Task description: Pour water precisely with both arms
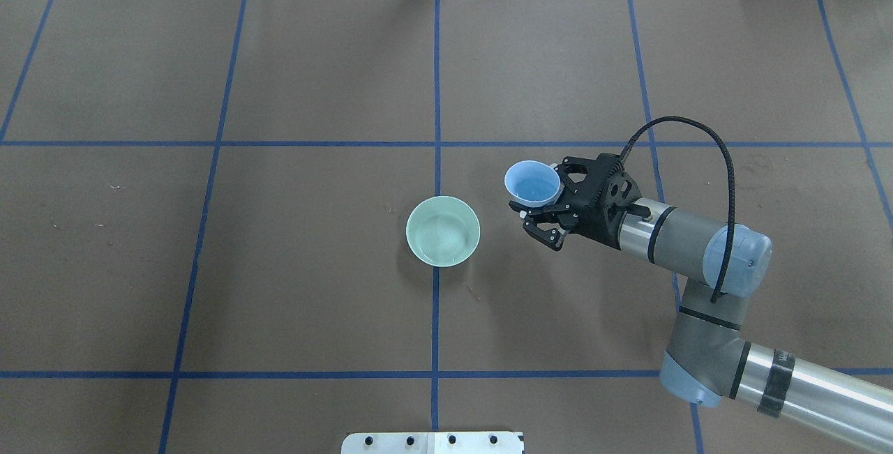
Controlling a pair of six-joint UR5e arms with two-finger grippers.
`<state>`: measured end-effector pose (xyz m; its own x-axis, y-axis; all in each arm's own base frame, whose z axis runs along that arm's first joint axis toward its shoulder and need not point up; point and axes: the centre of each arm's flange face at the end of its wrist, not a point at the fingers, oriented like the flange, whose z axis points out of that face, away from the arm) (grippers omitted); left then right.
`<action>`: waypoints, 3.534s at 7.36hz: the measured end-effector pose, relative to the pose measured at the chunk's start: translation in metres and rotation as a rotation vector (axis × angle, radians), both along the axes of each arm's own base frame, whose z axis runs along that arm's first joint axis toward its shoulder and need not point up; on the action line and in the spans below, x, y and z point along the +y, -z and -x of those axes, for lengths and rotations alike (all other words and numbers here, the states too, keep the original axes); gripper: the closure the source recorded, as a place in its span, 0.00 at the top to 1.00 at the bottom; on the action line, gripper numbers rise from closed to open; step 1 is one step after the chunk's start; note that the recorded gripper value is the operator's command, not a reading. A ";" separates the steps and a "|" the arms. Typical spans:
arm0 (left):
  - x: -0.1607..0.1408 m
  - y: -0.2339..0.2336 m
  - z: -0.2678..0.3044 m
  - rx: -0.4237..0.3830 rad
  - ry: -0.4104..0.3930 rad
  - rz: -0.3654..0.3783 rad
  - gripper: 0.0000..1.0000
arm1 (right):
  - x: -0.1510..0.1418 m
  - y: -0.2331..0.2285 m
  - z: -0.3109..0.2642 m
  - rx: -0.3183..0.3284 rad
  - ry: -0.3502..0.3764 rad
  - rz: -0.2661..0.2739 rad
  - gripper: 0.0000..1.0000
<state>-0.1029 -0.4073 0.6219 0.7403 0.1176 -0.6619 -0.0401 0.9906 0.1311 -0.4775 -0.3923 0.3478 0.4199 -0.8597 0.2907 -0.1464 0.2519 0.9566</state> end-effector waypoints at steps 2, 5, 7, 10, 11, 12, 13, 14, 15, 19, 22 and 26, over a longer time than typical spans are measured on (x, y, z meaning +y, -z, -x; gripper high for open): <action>0.001 -0.004 0.001 0.001 0.003 0.008 1.00 | 0.003 0.018 0.003 0.043 0.037 0.013 0.00; 0.002 -0.007 0.003 0.001 0.008 0.014 1.00 | 0.006 0.037 0.014 0.135 0.068 -0.016 0.00; 0.002 -0.008 0.003 0.001 0.009 0.015 1.00 | 0.006 0.038 0.018 0.199 0.077 -0.055 0.00; 0.002 -0.012 0.004 0.002 0.009 0.024 1.00 | 0.014 0.051 0.019 0.276 0.098 -0.039 0.00; 0.001 -0.014 0.004 0.003 0.009 0.028 1.00 | 0.016 0.057 0.020 0.301 0.105 -0.038 0.00; 0.002 -0.015 0.004 0.003 0.010 0.030 1.00 | 0.017 0.064 0.023 0.325 0.111 -0.038 0.00; 0.002 -0.016 0.004 0.003 0.010 0.032 1.00 | 0.016 0.070 0.027 0.346 0.112 -0.033 0.00; 0.002 -0.016 0.004 0.003 0.010 0.033 1.00 | 0.015 0.073 0.030 0.364 0.113 -0.027 0.00; 0.002 -0.017 0.004 0.003 0.011 0.033 1.00 | 0.015 0.075 0.032 0.378 0.114 -0.022 0.00; 0.003 -0.020 0.004 0.004 0.012 0.042 1.00 | 0.014 0.084 0.042 0.439 0.125 -0.014 0.00; 0.003 -0.026 0.004 0.005 0.012 0.053 1.00 | 0.013 0.079 0.046 0.486 0.133 -0.001 0.00; 0.004 -0.032 0.004 0.006 0.012 0.063 1.00 | 0.011 0.093 0.050 0.519 0.138 0.003 0.00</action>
